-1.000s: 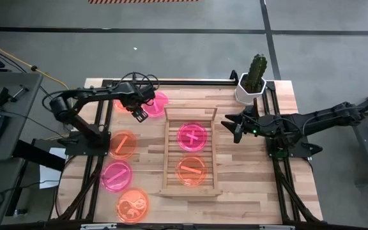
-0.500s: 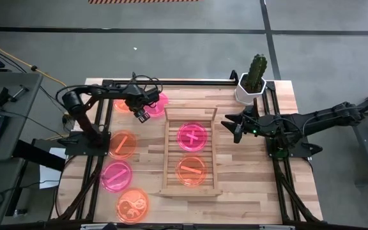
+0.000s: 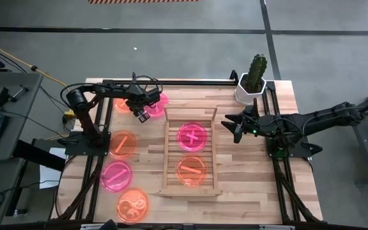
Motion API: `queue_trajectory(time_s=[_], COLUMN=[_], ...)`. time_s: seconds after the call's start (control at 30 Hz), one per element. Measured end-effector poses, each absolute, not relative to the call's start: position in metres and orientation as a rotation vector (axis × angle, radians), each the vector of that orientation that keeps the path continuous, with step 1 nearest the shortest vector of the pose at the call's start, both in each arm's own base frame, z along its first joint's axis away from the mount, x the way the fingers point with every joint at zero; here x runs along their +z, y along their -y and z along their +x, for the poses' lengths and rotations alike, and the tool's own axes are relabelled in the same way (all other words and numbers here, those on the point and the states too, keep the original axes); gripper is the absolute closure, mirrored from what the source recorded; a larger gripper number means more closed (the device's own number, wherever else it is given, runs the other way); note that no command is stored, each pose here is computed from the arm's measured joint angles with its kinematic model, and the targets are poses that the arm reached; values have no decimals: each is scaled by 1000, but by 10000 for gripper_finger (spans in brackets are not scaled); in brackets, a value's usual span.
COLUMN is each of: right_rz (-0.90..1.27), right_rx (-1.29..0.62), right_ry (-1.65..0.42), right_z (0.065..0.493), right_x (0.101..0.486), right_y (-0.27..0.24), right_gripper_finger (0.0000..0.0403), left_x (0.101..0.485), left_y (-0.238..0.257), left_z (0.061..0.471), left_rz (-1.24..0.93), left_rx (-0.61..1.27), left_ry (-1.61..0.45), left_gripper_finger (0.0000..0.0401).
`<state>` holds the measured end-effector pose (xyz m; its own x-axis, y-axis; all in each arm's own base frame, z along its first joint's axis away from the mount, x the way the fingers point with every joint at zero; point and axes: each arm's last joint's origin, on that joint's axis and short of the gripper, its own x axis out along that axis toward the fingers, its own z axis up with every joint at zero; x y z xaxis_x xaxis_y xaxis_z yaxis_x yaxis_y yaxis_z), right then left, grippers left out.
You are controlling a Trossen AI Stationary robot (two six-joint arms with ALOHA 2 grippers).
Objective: Place and stack plates onto a shelf
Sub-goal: Stack the orange plate on top of the orange plate on the shelf
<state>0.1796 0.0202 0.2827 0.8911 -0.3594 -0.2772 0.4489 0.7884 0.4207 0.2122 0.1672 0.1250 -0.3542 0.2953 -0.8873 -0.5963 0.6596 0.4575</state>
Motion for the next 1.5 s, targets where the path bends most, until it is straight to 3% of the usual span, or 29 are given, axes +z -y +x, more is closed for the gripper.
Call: queue_trajectory(time_s=[0.17, 0.23, 0.57, 1.07, 1.27, 1.5], right_rz=[499, 499, 498, 496, 496, 494], right_rx=[-438, -438, -438, -438, -438, -438], right_ry=[-187, -187, -187, -188, -188, -189], right_z=[180, 180, 180, 180, 180, 180], right_x=[283, 283, 283, 283, 283, 283], right_y=[-20, -20, -20, -20, -20, -20], right_gripper_finger=[208, 208, 208, 208, 208, 208], left_x=[123, 123, 155, 311, 386, 447], left_y=[-170, -170, -162, -121, -83, -4], left_z=[212, 212, 203, 170, 192, 236], left_rz=[-216, -210, -229, -244, -157, 63], left_rx=[969, 964, 952, 1050, 886, 507], left_ry=[-1686, -1687, -1632, -1088, -864, -675], left_gripper_finger=[378, 393, 399, 401, 401, 401])
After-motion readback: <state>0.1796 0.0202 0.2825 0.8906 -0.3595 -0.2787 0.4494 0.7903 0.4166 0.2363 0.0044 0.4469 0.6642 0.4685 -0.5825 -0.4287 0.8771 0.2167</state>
